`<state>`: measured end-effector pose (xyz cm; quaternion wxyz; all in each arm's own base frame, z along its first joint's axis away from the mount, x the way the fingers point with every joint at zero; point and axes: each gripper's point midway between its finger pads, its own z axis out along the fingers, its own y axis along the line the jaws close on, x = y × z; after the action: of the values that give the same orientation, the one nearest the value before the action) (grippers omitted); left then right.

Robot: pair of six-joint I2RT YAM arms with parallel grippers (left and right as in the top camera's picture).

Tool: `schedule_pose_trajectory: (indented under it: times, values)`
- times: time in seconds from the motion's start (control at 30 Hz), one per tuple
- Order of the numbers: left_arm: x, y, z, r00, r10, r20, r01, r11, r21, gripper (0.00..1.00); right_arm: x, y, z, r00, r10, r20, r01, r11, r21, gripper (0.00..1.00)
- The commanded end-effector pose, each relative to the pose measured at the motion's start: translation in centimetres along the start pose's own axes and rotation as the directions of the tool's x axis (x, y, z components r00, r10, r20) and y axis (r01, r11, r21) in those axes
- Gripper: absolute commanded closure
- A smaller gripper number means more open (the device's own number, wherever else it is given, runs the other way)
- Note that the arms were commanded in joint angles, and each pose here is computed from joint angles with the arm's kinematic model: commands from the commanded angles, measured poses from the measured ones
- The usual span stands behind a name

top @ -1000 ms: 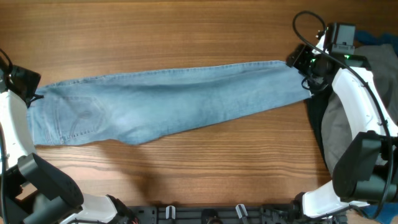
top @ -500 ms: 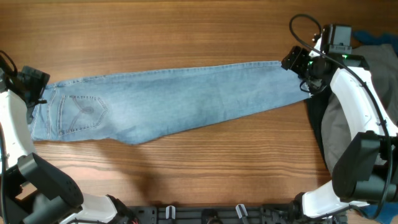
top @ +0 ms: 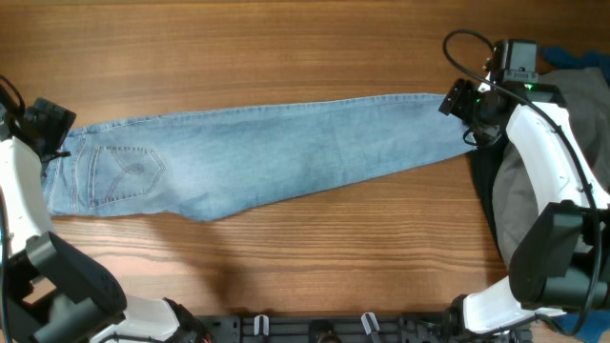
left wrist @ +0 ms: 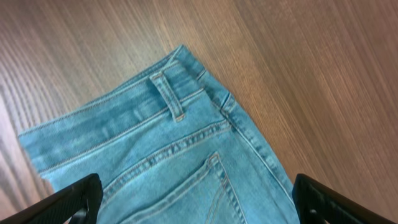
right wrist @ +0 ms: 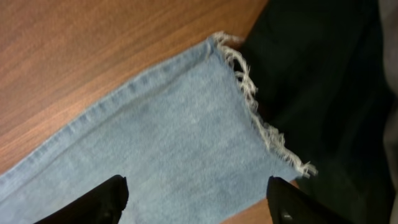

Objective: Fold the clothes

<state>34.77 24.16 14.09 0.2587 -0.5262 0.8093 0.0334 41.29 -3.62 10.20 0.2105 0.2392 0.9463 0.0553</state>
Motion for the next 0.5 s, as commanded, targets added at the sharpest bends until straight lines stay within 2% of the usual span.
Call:
schedule_pose_trajectory:
  times: [0.0, 0.13, 0.37, 0.47]
  values:
    - [0.0, 0.3, 2.3, 0.999, 0.046, -0.024, -0.047, 0.998, -0.031, 0.03, -0.6, -0.9, 1.4, 0.999, -0.039, 0.004, 0.039, 0.998, 0.045, 0.26]
    - [0.3, 0.3, 4.4, 0.996, 0.084, -0.042, -0.086, 0.996, -0.038, 0.03, -0.7, -1.0, 4.1, 0.997, -0.071, -0.013, 0.071, 0.997, 0.034, 0.26]
    - [-0.9, -0.5, 5.3, 0.996, 0.088, 0.01, -0.088, 0.996, -0.012, 0.03, -3.0, -0.3, 6.5, 0.993, -0.091, 0.076, 0.09, 0.996, 0.011, 0.32]
    - [-1.3, -0.6, 5.3, 0.996, 0.085, 0.026, -0.085, 0.996, -0.009, 0.03, -3.1, -0.3, 7.0, 0.993, -0.089, 0.081, 0.089, 0.996, 0.01, 0.39]
